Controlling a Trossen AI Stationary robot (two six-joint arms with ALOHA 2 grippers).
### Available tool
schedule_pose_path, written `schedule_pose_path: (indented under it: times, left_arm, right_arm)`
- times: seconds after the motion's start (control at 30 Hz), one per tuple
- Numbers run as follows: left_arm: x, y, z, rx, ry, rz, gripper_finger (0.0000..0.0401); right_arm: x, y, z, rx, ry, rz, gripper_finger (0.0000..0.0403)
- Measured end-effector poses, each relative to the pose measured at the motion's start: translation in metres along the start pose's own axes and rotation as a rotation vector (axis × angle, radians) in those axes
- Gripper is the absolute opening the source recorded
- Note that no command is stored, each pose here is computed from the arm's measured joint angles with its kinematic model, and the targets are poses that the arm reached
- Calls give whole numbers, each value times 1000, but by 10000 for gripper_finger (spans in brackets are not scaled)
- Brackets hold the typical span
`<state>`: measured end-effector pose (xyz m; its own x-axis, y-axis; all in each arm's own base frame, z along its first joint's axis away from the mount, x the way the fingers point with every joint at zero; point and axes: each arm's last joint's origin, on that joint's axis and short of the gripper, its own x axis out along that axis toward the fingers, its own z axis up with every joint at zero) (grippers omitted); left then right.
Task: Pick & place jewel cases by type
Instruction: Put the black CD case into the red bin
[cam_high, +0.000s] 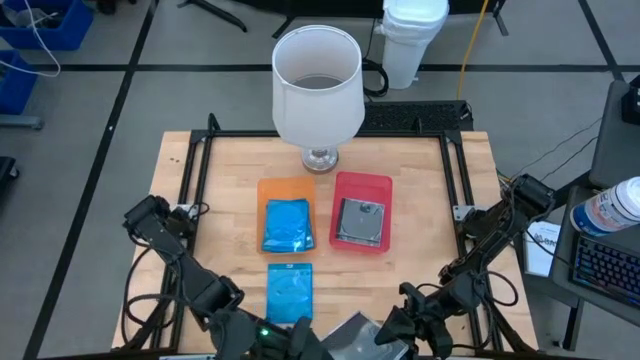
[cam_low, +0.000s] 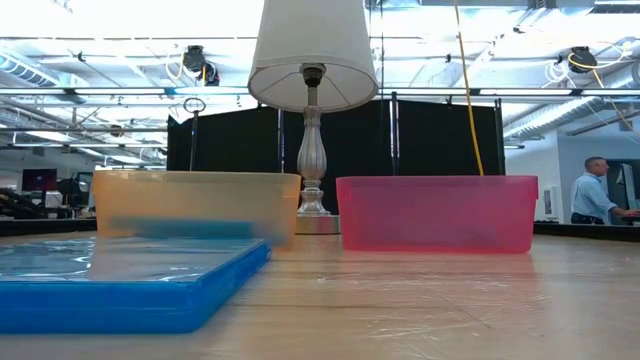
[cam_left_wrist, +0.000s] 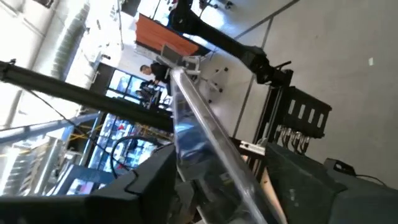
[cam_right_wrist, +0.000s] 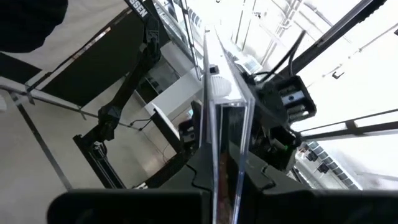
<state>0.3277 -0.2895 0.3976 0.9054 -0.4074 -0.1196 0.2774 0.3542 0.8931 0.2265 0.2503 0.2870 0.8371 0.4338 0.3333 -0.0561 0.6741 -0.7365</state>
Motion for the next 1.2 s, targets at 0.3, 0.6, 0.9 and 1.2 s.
schedule_pose_path:
  times: [0.3,0.6,0.9,1.2]
  left_arm:
    - [-19,-16,34,15,188,124,313]
    - [-64,-47,82,34,544,304,289]
    - [-119,-106,63,-294,642,116,219]
    - [-113,-186,6,-238,767,94,120]
  right_arm:
    - [-1,3,-2,16,73,-2,19]
    - [-2,1,-7,81,245,-106,18]
    - [9,-41,2,262,582,-528,18]
    - [31,-84,8,364,726,-620,18]
